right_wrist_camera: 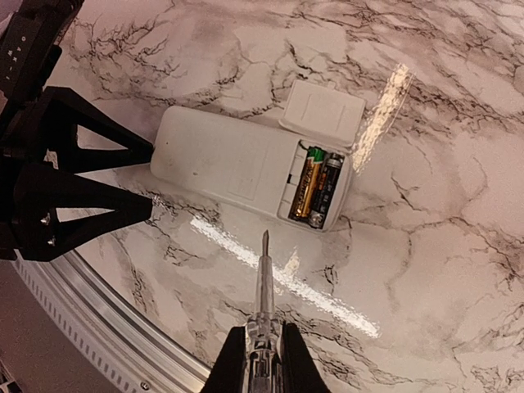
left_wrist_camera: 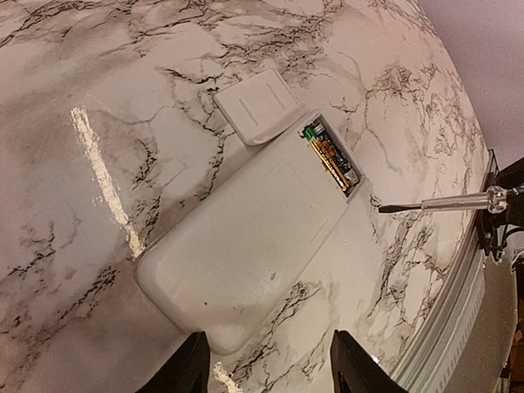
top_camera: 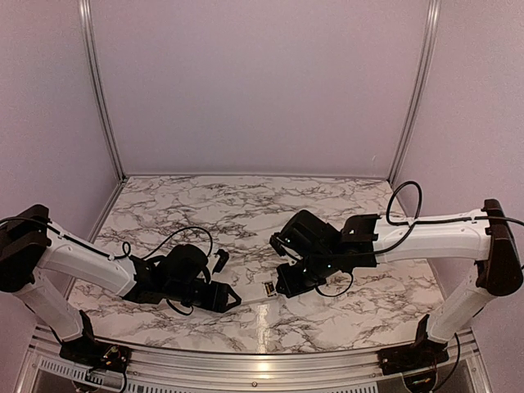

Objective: Unload the batteries from the remote control

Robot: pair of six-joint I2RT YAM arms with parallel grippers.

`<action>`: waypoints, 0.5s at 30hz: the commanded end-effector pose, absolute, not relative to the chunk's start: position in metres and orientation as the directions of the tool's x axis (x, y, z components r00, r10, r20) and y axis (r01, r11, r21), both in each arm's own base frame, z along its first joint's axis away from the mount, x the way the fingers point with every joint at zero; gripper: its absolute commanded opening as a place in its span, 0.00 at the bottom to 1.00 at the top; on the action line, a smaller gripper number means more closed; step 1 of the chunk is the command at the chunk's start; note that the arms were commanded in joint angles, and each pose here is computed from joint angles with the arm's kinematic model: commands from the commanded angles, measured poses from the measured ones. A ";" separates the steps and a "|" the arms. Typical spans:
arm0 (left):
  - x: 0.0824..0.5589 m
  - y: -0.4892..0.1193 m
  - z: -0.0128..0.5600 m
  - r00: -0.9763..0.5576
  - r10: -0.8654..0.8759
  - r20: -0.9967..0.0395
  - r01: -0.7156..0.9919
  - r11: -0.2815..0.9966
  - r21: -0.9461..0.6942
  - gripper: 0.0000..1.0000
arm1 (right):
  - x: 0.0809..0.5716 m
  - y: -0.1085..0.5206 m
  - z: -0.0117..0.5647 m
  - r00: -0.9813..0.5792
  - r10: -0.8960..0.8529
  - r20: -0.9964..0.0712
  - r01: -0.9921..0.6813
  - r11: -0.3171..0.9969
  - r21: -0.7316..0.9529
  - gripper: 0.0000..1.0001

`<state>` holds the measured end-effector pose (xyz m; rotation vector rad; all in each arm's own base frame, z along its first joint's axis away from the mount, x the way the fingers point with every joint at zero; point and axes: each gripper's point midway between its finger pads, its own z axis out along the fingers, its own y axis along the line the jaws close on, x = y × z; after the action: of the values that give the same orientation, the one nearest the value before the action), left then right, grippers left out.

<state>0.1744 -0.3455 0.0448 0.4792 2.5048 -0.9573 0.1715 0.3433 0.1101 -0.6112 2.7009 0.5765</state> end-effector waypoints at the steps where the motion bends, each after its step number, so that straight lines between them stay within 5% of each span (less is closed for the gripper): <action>1: 0.176 -0.353 0.054 -0.844 0.156 -0.514 0.466 0.688 -0.556 0.53 | 0.179 0.344 0.118 -0.850 -0.341 -0.401 -0.475 0.827 0.302 0.00; 15: 0.188 -0.336 0.045 -0.824 0.174 -0.539 0.455 0.770 -0.447 0.55 | 0.179 0.340 0.116 -0.837 -0.356 -0.415 -0.494 0.818 0.295 0.00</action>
<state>0.1828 -0.3336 0.0375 0.4528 2.5089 -0.8374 0.1727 0.3412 0.1092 -0.6466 2.6911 0.5615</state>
